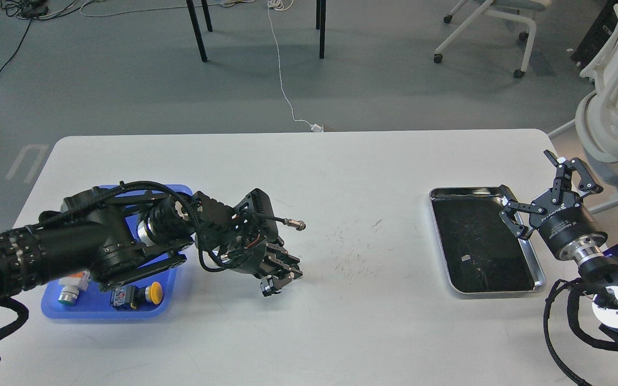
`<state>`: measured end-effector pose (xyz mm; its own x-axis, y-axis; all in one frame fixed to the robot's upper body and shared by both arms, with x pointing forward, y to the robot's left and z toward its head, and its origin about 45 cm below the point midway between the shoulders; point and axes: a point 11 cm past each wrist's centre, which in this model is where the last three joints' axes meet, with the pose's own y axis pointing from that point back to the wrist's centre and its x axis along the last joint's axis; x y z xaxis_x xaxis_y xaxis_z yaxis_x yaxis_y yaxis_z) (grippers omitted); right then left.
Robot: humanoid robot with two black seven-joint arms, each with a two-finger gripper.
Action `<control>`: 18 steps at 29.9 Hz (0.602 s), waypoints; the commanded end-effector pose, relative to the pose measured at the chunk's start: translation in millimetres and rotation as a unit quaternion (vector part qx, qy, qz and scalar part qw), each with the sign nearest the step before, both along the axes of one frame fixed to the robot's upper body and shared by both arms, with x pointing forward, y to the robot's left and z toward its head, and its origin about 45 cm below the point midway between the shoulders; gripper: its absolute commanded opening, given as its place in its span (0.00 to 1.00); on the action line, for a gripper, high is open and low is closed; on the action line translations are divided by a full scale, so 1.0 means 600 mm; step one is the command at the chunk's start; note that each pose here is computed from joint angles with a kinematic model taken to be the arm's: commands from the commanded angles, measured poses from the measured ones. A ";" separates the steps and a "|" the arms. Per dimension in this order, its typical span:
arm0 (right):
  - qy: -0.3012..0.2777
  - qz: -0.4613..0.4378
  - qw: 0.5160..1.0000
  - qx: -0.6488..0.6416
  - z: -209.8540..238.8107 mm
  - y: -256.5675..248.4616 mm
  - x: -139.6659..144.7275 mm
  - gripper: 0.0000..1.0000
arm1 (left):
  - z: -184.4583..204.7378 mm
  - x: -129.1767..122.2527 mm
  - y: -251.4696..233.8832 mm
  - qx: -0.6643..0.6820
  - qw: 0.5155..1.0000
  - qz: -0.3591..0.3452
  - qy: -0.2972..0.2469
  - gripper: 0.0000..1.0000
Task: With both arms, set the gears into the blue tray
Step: 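Carry the gear with the left gripper down into the blue tray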
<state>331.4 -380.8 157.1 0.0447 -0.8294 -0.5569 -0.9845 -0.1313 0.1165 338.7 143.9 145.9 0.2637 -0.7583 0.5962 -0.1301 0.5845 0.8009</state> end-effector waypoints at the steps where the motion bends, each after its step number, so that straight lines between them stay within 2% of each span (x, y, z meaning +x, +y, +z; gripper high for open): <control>1: -0.003 0.001 1.000 0.000 0.004 0.001 0.003 0.97 | 0.068 0.012 0.047 -0.009 0.999 0.006 -0.036 0.12; 4: -0.003 0.004 1.000 0.004 0.001 0.008 0.003 0.97 | 0.105 0.019 0.129 0.005 0.997 0.044 -0.057 0.13; 9: -0.002 0.005 1.000 0.006 -0.001 0.011 0.002 0.97 | 0.129 0.007 0.297 0.045 0.986 0.154 -0.053 0.13; 13: -0.002 0.006 1.000 0.007 -0.001 0.011 0.002 0.97 | 0.089 -0.042 0.376 0.065 0.977 0.201 -0.023 0.14; 18: -0.002 0.009 1.000 0.007 0.000 0.015 0.002 0.97 | 0.046 -0.065 0.418 0.084 0.970 0.227 -0.002 0.15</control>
